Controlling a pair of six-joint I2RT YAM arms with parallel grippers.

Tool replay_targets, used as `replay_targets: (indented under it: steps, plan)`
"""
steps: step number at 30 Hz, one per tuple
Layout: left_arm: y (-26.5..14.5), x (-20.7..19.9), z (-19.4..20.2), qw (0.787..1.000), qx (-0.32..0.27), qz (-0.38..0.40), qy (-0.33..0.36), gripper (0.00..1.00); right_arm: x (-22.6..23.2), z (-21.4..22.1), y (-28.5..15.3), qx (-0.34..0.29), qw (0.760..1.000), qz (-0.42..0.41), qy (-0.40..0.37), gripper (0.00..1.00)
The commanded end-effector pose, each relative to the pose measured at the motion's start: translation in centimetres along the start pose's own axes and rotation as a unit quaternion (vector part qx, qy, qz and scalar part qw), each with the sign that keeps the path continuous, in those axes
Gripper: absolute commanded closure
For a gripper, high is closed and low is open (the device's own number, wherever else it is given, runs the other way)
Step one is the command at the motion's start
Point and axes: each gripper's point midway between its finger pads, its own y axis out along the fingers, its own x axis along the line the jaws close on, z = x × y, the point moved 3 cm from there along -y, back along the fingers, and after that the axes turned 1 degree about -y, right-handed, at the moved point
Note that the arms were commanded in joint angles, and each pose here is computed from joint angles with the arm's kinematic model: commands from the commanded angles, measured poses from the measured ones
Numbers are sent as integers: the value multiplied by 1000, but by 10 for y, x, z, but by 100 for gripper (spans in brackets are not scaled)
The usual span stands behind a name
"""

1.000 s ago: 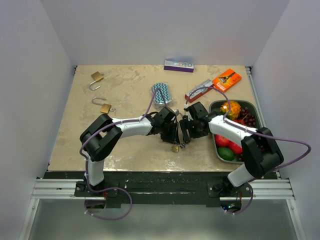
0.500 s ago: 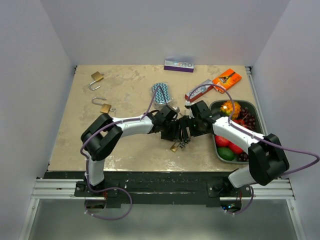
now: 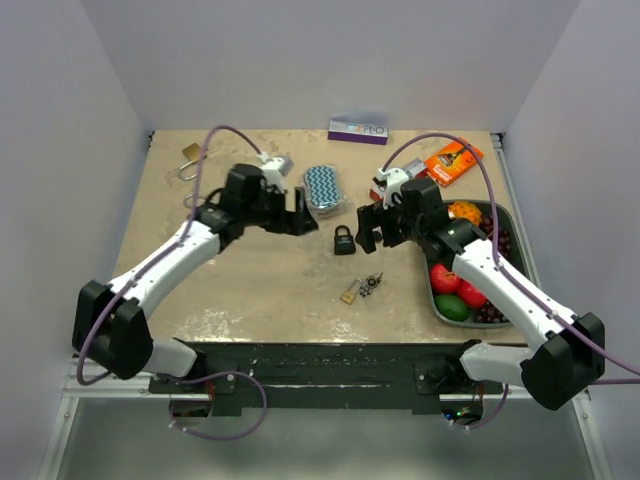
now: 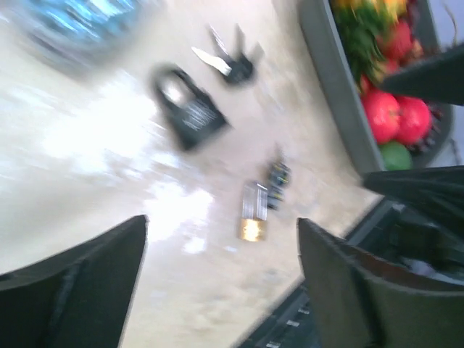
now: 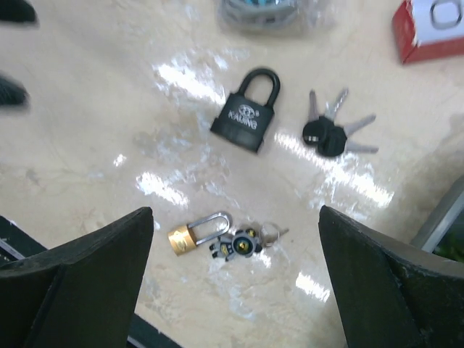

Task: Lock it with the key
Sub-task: Place the key at the center of the board, then pick up the lock from the center of the board.

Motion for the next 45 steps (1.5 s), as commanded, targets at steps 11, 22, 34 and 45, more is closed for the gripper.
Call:
replay_targets:
  steps: [11,22,34,45]
  plan:
    - [-161,213,-109,959,-3,-60,277,1,20,-43,-8,-92,986,-85,-106,1]
    - [-119,332,-74,911,164,19,377,2,22,-19,6,-38,989,-105,-101,1]
    - [-74,341,-65,861,118,95,485,4,22,-13,17,-15,988,-119,-99,1]
    - [-43,354,-44,837,152,104,515,7,22,-13,16,-12,987,-124,-96,1]
